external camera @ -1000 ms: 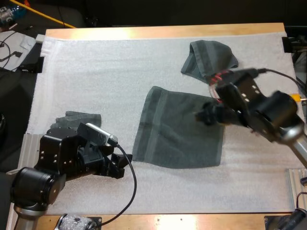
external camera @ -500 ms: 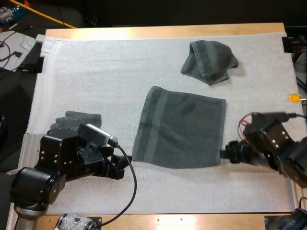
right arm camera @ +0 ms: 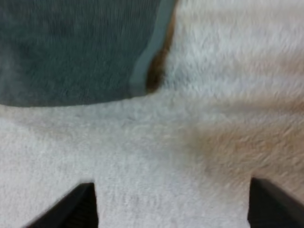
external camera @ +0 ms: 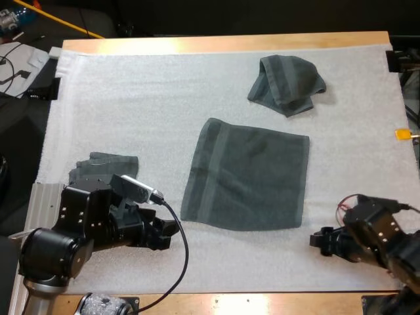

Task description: Pick towel from pile, fold and stack

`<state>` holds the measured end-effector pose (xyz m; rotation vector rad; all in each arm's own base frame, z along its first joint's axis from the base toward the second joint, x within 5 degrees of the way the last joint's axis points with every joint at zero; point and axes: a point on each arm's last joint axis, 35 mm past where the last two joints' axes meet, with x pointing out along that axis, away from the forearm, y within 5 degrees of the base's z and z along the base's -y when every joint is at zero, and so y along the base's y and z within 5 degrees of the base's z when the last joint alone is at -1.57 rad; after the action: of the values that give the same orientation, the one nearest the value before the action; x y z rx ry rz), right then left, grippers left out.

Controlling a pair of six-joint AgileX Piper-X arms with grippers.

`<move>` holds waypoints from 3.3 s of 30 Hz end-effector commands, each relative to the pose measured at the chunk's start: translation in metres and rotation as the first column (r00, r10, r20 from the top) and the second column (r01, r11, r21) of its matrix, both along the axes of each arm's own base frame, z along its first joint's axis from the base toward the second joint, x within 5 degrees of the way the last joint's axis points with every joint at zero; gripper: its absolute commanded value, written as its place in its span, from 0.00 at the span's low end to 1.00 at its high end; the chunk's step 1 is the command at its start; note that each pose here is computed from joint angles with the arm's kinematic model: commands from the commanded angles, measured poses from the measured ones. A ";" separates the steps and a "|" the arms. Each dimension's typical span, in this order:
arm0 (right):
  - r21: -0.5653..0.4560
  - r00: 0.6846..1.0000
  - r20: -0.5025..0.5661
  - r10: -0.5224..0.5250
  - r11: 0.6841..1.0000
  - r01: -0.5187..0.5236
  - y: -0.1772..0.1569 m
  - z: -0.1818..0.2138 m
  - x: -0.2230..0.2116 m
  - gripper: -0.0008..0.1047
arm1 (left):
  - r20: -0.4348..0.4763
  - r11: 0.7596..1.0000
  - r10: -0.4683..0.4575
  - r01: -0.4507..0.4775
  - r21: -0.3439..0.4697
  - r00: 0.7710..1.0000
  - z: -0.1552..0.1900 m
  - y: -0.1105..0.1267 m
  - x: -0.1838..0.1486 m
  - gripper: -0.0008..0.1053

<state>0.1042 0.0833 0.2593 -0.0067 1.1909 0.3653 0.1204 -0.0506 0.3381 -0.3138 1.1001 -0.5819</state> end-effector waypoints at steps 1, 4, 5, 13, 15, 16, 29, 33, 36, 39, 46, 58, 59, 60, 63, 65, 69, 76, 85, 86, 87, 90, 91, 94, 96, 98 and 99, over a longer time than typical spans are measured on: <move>0.090 1.000 0.001 -0.031 0.995 0.031 0.004 -0.022 0.003 0.61 | -0.016 1.000 0.002 -0.002 -0.004 1.000 -0.003 0.000 -0.002 0.57; 0.153 0.998 -0.006 -0.057 0.987 0.057 0.007 -0.045 0.006 0.61 | -0.026 1.000 0.002 -0.002 -0.003 1.000 -0.005 0.001 -0.003 0.58; 0.164 0.998 -0.020 -0.064 0.984 0.066 0.008 -0.052 0.006 0.61 | -0.026 1.000 0.001 -0.001 -0.001 1.000 -0.005 0.001 -0.003 0.57; 0.173 0.997 -0.032 -0.076 0.982 0.080 0.021 -0.068 0.020 0.62 | -0.022 1.000 -0.005 0.005 -0.004 1.000 -0.004 0.000 -0.001 0.57; 0.173 0.995 -0.030 -0.095 0.980 0.098 0.025 -0.073 0.027 0.61 | -0.024 1.000 -0.005 0.005 -0.002 1.000 -0.004 0.000 -0.002 0.57; 0.172 0.994 -0.030 -0.103 0.979 0.106 0.028 -0.076 0.031 0.60 | -0.030 1.000 -0.005 0.005 -0.004 1.000 -0.005 0.000 -0.001 0.57; 0.252 0.977 -0.161 -0.141 0.951 0.179 0.027 -0.112 0.071 0.39 | -0.046 1.000 -0.004 0.004 -0.001 0.999 -0.005 0.001 -0.003 0.58; 0.236 0.977 -0.146 -0.156 0.953 0.187 0.031 -0.114 0.068 0.38 | -0.036 1.000 -0.007 0.007 -0.003 0.999 -0.005 0.000 -0.003 0.57; 0.270 0.976 -0.163 -0.147 0.945 0.187 0.034 -0.118 0.071 0.38 | -0.037 1.000 -0.007 0.007 -0.003 0.999 -0.006 0.000 -0.003 0.57; 0.287 0.973 -0.184 -0.142 0.939 0.191 0.036 -0.121 0.073 0.37 | -0.037 1.000 -0.008 0.008 -0.002 0.999 -0.006 0.000 -0.003 0.57; 0.276 0.970 -0.202 -0.133 0.943 0.186 0.036 -0.124 0.072 0.10 | -0.036 1.000 -0.011 0.011 -0.001 0.999 -0.007 0.000 -0.002 0.57; 0.228 0.980 -0.161 -0.114 0.962 0.149 0.031 -0.114 0.064 0.01 | -0.017 1.000 -0.023 0.023 0.007 1.000 -0.018 -0.002 0.004 0.58; 0.220 0.982 -0.153 -0.112 0.965 0.144 0.031 -0.112 0.062 0.01 | -0.019 1.000 -0.025 0.026 0.008 1.000 -0.021 -0.002 0.005 0.58; 0.210 0.984 -0.142 -0.110 0.968 0.139 0.031 -0.110 0.060 0.01 | -0.023 1.000 -0.028 0.028 0.008 0.999 -0.026 -0.003 0.007 0.58; 0.178 0.987 -0.123 -0.106 0.976 0.127 0.032 -0.106 0.054 0.01 | -0.048 1.000 -0.029 0.029 0.007 0.998 -0.041 -0.005 0.013 0.58; 0.156 0.988 -0.117 -0.103 0.980 0.121 0.032 -0.104 0.050 0.01 | -0.070 1.000 -0.029 0.029 0.007 0.997 -0.053 -0.006 0.018 0.58; 0.131 0.989 -0.108 -0.096 0.985 0.110 0.034 -0.102 0.044 0.00 | -0.110 1.000 -0.030 0.031 0.002 0.993 -0.074 -0.011 0.031 0.58; 0.126 0.991 -0.101 -0.090 0.987 0.103 0.037 -0.101 0.040 0.01 | -0.196 0.999 -0.031 0.034 0.010 0.980 -0.104 -0.018 0.056 0.58; 0.130 0.992 -0.093 -0.090 0.986 0.102 0.036 -0.096 0.039 0.01 | -0.279 0.999 -0.011 0.024 0.043 0.960 -0.132 -0.023 0.077 0.58; 0.131 0.992 -0.091 -0.091 0.986 0.102 0.036 -0.096 0.039 0.01 | -0.292 0.999 -0.012 0.026 0.046 0.956 -0.137 -0.024 0.080 0.58; 0.131 0.991 -0.091 -0.093 0.986 0.104 0.036 -0.096 0.039 0.01 | -0.306 0.998 -0.009 0.025 0.050 0.952 -0.142 -0.025 0.082 0.58; 0.130 0.991 -0.093 -0.092 0.986 0.104 0.036 -0.095 0.039 0.01 | -0.334 0.998 -0.005 0.027 0.060 0.942 -0.154 -0.027 0.089 0.58; 0.130 0.992 -0.091 -0.091 0.986 0.102 0.036 -0.095 0.039 0.01 | -0.346 0.998 -0.005 0.028 0.061 0.938 -0.158 -0.028 0.091 0.58; 0.130 0.991 -0.094 -0.092 0.986 0.104 0.036 -0.095 0.039 0.01 | -0.375 0.997 -0.007 0.033 0.063 0.927 -0.169 -0.030 0.095 0.58; 0.128 0.991 -0.093 -0.092 0.986 0.103 0.036 -0.096 0.039 0.01 | -0.389 0.998 -0.008 0.033 0.057 0.921 -0.175 -0.030 0.098 0.58; 0.129 0.991 -0.093 -0.093 0.986 0.104 0.036 -0.095 0.039 0.01 | -0.403 0.998 -0.013 0.036 0.049 0.915 -0.181 -0.031 0.099 0.58; 0.128 0.991 -0.095 -0.093 0.986 0.105 0.036 -0.095 0.039 0.01 | -0.410 0.998 -0.018 0.039 0.043 0.912 -0.183 -0.031 0.100 0.57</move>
<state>0.1434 0.1196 0.1617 0.1903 1.2501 0.3632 0.2173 -0.0794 0.1610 -0.3729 1.5181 -0.5064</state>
